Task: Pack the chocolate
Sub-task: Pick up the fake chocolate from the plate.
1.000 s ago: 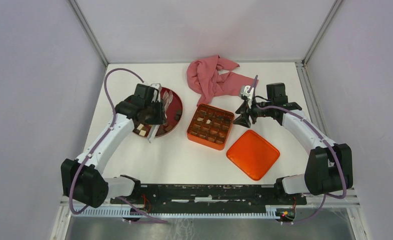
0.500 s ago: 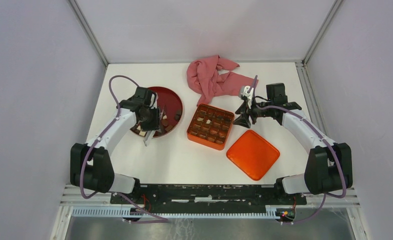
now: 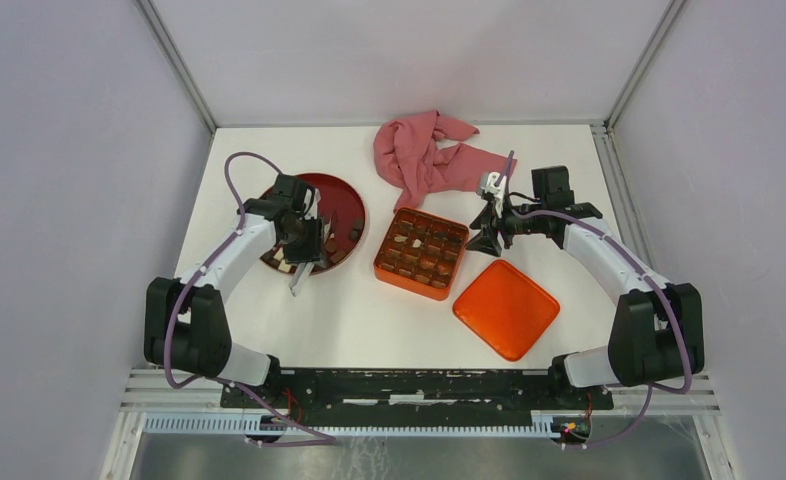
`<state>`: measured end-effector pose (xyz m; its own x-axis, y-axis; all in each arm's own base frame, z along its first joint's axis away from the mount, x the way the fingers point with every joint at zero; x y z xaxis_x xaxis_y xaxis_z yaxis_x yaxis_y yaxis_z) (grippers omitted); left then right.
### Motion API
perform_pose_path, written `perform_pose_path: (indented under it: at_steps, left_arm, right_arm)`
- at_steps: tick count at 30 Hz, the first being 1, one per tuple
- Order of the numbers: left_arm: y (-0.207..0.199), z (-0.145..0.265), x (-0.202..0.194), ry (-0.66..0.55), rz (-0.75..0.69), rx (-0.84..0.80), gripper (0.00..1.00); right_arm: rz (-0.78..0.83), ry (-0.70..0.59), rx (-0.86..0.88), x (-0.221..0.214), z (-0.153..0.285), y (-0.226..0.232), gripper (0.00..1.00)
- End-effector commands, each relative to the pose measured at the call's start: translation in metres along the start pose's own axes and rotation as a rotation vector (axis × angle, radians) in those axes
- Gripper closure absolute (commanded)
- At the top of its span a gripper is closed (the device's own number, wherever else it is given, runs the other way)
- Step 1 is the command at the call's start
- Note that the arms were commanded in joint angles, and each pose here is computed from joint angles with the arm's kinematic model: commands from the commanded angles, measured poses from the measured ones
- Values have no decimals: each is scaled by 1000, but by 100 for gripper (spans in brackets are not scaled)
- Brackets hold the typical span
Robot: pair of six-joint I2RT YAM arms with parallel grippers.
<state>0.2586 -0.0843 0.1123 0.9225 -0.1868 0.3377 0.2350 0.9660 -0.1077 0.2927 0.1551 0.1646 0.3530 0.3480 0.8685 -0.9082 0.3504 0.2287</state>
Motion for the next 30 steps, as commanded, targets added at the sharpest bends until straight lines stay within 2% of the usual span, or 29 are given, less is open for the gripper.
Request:
perform_pose_path:
  at_steps: [1,13,30]
  left_arm:
    - [3,11,15,-64,-42,17,54]
    - [-2,34,19,-123,-43,16,54]
    - [1,14,11,-45,-41,26,54]
  right_arm:
    - [41,-30,14,15,2,-2,40]
    - [34,-27,21,13,1,-2,40]
    - [34,-27,23,13,1,-2,40]
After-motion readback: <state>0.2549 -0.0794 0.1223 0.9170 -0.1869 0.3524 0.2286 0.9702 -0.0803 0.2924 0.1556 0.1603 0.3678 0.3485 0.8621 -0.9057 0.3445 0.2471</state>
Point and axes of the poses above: each gripper's point midway between its finger pads, its own z axis back along the fingers, its own y axis along the line the jaws close on, x = y × z, the point moved 3 cm from there along z, back along the fingers, and after that the axes turned 11 degrees about -z, right-handed, at the moved point
